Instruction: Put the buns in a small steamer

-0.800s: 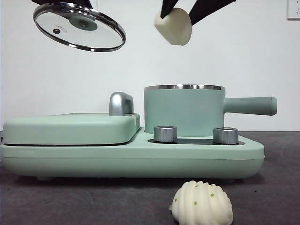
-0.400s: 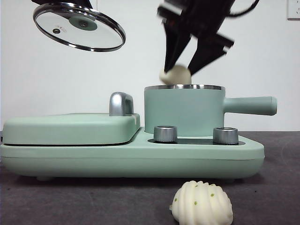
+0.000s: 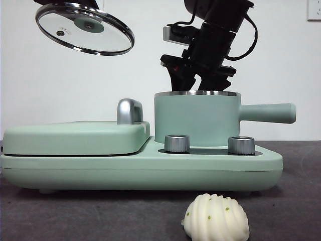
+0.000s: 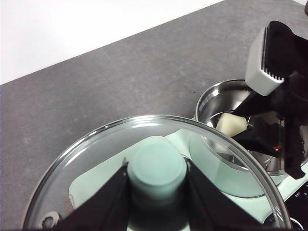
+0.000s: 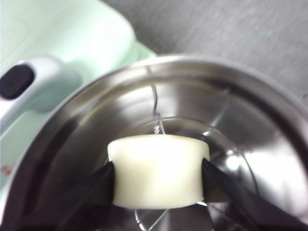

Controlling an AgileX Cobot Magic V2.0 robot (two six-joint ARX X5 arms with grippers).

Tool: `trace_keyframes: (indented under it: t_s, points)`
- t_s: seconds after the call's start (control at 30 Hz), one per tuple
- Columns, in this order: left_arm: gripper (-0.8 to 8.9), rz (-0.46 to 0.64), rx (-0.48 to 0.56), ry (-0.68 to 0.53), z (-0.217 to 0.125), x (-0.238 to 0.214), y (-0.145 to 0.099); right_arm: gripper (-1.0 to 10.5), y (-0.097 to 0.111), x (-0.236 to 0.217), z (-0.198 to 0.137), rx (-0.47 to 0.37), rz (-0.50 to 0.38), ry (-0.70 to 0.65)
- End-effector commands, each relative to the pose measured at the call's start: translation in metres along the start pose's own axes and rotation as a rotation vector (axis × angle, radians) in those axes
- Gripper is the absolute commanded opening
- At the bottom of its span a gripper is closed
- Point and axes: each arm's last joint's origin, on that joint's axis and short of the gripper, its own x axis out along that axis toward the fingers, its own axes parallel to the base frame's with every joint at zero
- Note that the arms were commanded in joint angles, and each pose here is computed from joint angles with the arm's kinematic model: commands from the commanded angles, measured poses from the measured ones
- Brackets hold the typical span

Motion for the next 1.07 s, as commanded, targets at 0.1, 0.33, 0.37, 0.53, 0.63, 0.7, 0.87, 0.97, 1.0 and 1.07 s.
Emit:
trace_keyframes:
  t_s: [0.1, 0.33, 0.37, 0.53, 0.63, 0.7, 0.87, 0.97, 1.0, 1.07]
  points:
    - [0.15, 0.0, 0.016, -0.054, 0.01, -0.005, -0.001, 3.7, 0.005, 0.006, 0.003, -0.03, 0.008, 0.009]
    - [0.15, 0.0, 0.015, -0.053, 0.01, -0.005, -0.001, 4.3, 0.013, -0.063, 0.03, -0.042, 0.023, -0.073]
    - [0.15, 0.0, 0.015, -0.053, 0.01, -0.005, -0.001, 4.3, 0.015, -0.079, 0.032, -0.038, 0.026, -0.105]
    - [0.15, 0.0, 0.016, -0.053, 0.01, -0.005, -0.001, 4.3, 0.033, -0.16, 0.017, -0.052, 0.025, -0.246]
    - [0.15, -0.001, 0.017, -0.052, 0.01, -0.005, -0.001, 4.3, 0.044, -0.185, -0.011, -0.064, -0.013, -0.292]
    - [0.15, -0.001, 0.016, -0.049, 0.009, -0.005, -0.001, 4.3, 0.048, -0.19, -0.03, -0.058, -0.002, -0.311]
    - [0.15, -0.001, 0.016, -0.05, 0.009, -0.005, -0.001, 4.3, 0.056, -0.188, -0.076, -0.059, 0.042, -0.312]
    - [0.15, -0.001, 0.016, -0.05, 0.009, -0.005, -0.001, 4.3, 0.061, -0.181, -0.104, -0.079, 0.068, -0.283]
    - [0.15, -0.001, 0.016, -0.05, 0.009, -0.005, -0.001, 4.3, 0.063, -0.179, -0.111, -0.09, 0.077, -0.275]
    - [0.15, -0.001, 0.016, -0.05, 0.009, -0.005, -0.001, 4.3, 0.066, -0.176, -0.123, -0.107, 0.094, -0.258]
